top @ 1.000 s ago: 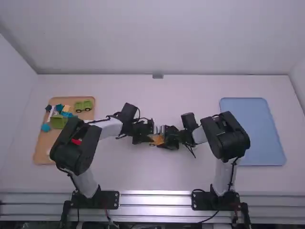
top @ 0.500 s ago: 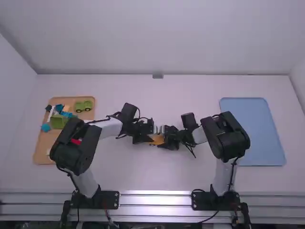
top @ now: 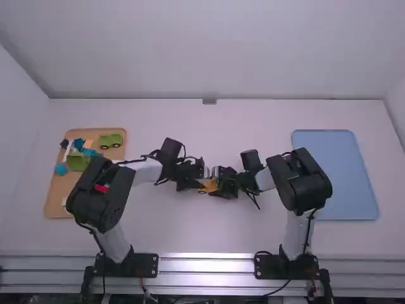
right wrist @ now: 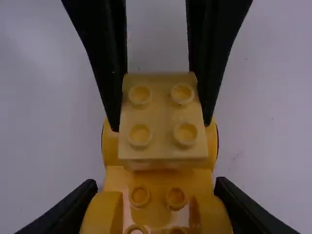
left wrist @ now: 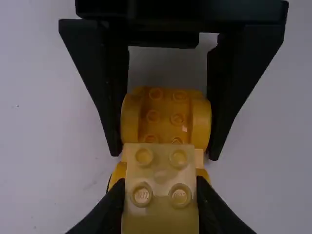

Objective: Assemble lego blocks to make yellow taxi

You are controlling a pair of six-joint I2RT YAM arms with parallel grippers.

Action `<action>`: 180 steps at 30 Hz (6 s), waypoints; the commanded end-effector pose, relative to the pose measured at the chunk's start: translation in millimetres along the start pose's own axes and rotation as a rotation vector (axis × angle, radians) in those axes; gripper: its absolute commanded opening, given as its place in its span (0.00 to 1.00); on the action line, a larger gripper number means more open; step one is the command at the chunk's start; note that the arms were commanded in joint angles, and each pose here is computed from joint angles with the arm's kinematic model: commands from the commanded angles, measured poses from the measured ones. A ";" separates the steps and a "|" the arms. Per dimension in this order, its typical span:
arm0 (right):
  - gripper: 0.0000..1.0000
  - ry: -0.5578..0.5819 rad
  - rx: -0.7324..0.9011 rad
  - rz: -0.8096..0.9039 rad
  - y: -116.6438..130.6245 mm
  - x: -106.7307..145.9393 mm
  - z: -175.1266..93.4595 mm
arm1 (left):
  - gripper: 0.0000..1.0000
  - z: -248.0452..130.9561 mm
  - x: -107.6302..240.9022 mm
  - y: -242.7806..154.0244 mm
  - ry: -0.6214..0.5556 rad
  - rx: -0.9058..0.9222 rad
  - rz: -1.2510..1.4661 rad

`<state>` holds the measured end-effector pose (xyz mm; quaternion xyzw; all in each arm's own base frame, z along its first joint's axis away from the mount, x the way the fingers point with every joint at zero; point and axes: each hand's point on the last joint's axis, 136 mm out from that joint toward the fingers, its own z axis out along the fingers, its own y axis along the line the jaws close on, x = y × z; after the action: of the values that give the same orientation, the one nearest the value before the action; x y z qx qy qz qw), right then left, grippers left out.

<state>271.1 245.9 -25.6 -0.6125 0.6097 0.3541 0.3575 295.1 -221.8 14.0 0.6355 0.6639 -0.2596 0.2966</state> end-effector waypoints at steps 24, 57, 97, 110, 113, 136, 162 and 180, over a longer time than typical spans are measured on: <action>0.54 0.028 -0.010 0.032 5.9 8.9 2.5 | 0.46 0.8 5.8 -1.5 0.030 0.003 -0.017; 0.57 0.029 -0.009 0.036 5.9 8.9 2.5 | 0.53 -3.5 13.4 10.5 0.096 -0.062 0.008; 0.58 0.028 -0.015 0.041 7.3 9.0 2.5 | 0.02 3.2 27.1 -4.9 0.086 -0.033 -0.112; 0.57 0.026 -0.014 0.039 6.9 8.7 2.5 | 0.02 13.1 45.7 -11.5 0.145 -0.015 -0.168; 0.58 0.026 -0.014 0.039 6.9 8.7 2.5 | 0.02 18.3 47.9 -13.7 0.131 0.003 -0.192; 0.99 0.050 0.116 0.113 -22.5 -3.5 -11.1 | 0.99 -151.2 -26.5 82.4 -0.134 -0.512 -0.470; 0.99 -0.300 0.137 -0.093 -55.5 -231.6 -111.8 | 0.99 -291.6 19.9 68.1 -0.138 -1.144 -1.163; 1.00 -0.309 -0.030 -0.206 -47.6 -266.9 -53.2 | 0.99 -424.4 46.8 -38.2 -0.299 -1.735 -1.506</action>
<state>312.8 323.8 231.0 -0.6125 0.4831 0.4088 0.4736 244.0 93.5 256.9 -0.3258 0.8195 0.0689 0.4663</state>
